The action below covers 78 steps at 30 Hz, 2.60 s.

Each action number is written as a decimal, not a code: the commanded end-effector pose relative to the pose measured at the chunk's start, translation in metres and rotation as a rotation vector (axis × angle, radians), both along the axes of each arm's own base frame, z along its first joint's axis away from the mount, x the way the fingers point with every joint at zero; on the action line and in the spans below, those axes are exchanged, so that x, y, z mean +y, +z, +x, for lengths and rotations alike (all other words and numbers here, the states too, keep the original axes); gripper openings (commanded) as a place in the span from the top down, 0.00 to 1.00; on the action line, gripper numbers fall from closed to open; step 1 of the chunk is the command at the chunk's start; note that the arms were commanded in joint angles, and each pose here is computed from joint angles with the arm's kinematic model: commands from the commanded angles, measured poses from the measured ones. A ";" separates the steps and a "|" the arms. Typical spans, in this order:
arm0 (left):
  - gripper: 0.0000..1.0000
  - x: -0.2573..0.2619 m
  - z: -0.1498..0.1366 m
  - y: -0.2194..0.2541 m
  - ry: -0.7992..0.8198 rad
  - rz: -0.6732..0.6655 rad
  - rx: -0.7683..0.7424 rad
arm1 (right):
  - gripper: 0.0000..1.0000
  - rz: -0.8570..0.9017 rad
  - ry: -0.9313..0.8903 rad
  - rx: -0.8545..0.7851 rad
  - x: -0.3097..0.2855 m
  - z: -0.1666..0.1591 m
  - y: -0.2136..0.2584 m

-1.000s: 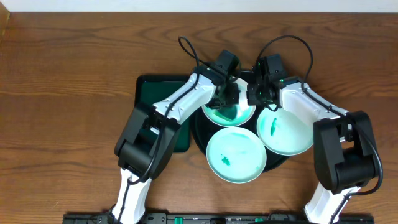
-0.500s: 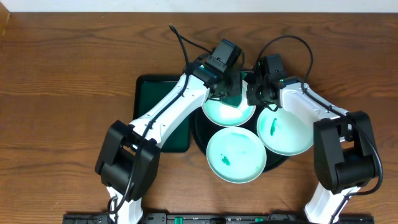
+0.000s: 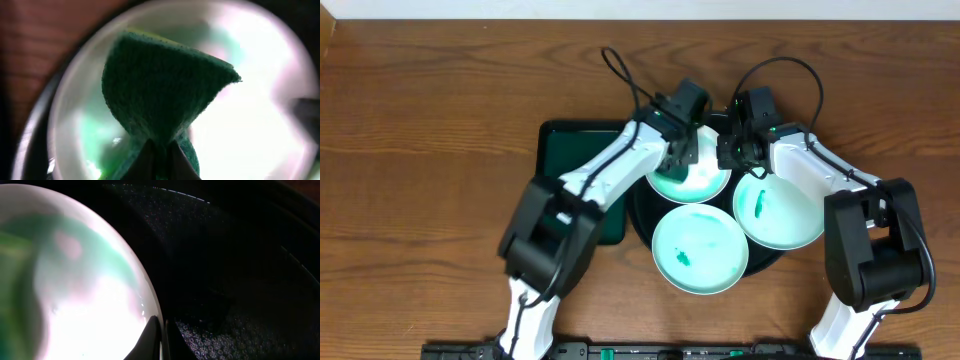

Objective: Clean dirty plates on tray and stack at the side
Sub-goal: 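Carry the green sponge with the left gripper back to the green tray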

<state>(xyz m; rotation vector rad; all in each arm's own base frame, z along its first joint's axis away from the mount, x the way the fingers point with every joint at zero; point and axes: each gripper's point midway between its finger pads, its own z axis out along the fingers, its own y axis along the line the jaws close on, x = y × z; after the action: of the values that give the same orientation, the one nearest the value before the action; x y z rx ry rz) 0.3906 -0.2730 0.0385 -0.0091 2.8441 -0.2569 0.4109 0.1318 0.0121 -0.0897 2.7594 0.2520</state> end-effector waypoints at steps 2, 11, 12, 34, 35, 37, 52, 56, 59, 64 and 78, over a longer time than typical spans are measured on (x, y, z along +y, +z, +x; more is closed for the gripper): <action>0.93 -0.010 -0.019 -0.035 -0.030 0.027 0.075 | 0.99 0.023 0.028 0.010 0.011 -0.006 -0.001; 0.93 -0.058 -0.031 0.010 -0.136 -0.221 0.112 | 0.99 0.023 0.028 0.010 0.011 -0.006 -0.001; 0.93 -0.059 -0.029 0.018 -0.138 -0.234 0.097 | 0.99 0.023 0.028 0.010 0.011 -0.006 -0.001; 0.93 0.164 -0.047 0.120 0.099 0.222 0.040 | 0.99 0.023 0.028 0.010 0.011 -0.006 -0.001; 0.93 0.171 -0.049 0.114 0.115 0.228 0.057 | 0.99 0.023 0.028 0.010 0.011 -0.006 -0.001; 0.92 0.181 -0.050 0.101 0.140 0.235 0.079 | 0.99 0.023 0.028 0.010 0.011 -0.006 -0.001; 0.93 0.204 -0.076 0.009 0.174 0.259 0.146 | 0.99 0.023 0.028 0.010 0.011 -0.006 -0.001; 0.73 0.204 -0.077 0.008 0.176 0.256 0.148 | 0.99 0.023 0.028 0.011 0.011 -0.006 -0.001; 0.54 0.200 -0.071 0.018 0.192 0.233 0.122 | 0.99 0.023 0.028 0.010 0.011 -0.006 -0.001; 0.42 0.200 -0.051 0.062 0.283 0.158 -0.005 | 0.98 0.023 0.028 0.010 0.011 -0.006 -0.001; 0.23 0.307 -0.053 0.158 0.655 0.064 -0.239 | 0.97 0.023 0.028 0.010 0.011 -0.006 -0.001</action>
<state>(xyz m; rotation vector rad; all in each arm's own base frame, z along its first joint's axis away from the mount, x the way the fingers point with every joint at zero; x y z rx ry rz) 0.3419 0.0171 0.1933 -0.7483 2.4628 -0.0430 0.4107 0.1325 0.0121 -0.0929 2.7596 0.2550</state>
